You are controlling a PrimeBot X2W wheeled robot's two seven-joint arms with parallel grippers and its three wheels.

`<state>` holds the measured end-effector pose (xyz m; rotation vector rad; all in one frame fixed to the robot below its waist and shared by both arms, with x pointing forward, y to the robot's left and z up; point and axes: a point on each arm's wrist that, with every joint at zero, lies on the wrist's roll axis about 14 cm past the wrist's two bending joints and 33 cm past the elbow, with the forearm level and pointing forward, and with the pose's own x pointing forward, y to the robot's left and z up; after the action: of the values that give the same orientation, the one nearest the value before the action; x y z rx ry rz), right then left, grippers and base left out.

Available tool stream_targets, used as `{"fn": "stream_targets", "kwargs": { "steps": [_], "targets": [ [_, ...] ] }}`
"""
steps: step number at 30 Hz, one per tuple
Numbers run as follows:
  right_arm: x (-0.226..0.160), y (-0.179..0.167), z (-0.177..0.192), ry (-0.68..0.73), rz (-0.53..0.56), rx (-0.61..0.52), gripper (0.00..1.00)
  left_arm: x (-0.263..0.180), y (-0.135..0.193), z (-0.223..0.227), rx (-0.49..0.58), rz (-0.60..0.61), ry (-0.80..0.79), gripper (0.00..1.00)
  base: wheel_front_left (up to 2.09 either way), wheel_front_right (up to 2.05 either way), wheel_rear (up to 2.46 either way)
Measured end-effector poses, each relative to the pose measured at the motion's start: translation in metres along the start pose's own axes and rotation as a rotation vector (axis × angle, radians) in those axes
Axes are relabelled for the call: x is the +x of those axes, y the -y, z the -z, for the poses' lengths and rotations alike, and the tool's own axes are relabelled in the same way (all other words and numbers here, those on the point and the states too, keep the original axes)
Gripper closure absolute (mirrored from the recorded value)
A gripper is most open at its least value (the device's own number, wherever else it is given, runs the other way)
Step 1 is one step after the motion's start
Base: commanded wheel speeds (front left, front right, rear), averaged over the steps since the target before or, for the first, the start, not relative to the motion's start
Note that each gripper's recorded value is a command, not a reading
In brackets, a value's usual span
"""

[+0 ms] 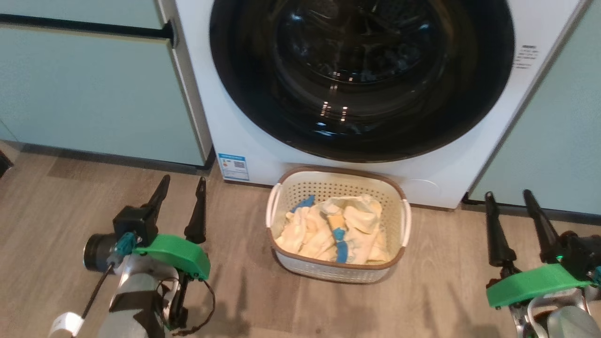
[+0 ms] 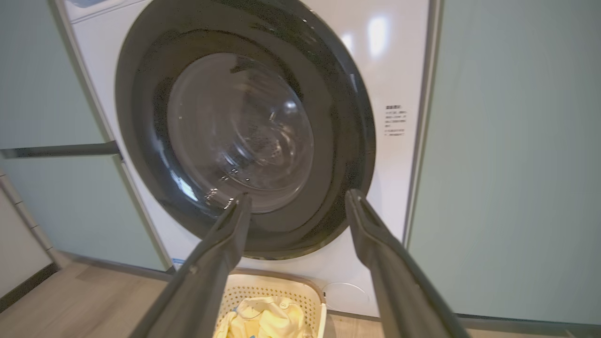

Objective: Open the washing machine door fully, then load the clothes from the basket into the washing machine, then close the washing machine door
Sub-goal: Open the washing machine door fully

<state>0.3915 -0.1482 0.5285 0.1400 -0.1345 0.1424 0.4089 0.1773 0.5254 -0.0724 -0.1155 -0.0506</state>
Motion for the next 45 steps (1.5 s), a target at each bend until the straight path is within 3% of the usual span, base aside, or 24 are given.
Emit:
{"fn": "stream_targets", "kwargs": {
  "steps": [23,45],
  "targets": [
    [-0.002,0.007,0.001,-0.006,0.016,-0.002,0.0,0.003,0.013,0.001,-0.013,0.032,-0.001,0.0,1.06,1.17,-2.23],
    [-0.004,0.007,-0.003,0.007,0.015,-0.003,0.0,0.002,0.006,-0.003,-0.038,0.001,0.011,0.0,0.1,0.1,-0.2]
  ]
}}
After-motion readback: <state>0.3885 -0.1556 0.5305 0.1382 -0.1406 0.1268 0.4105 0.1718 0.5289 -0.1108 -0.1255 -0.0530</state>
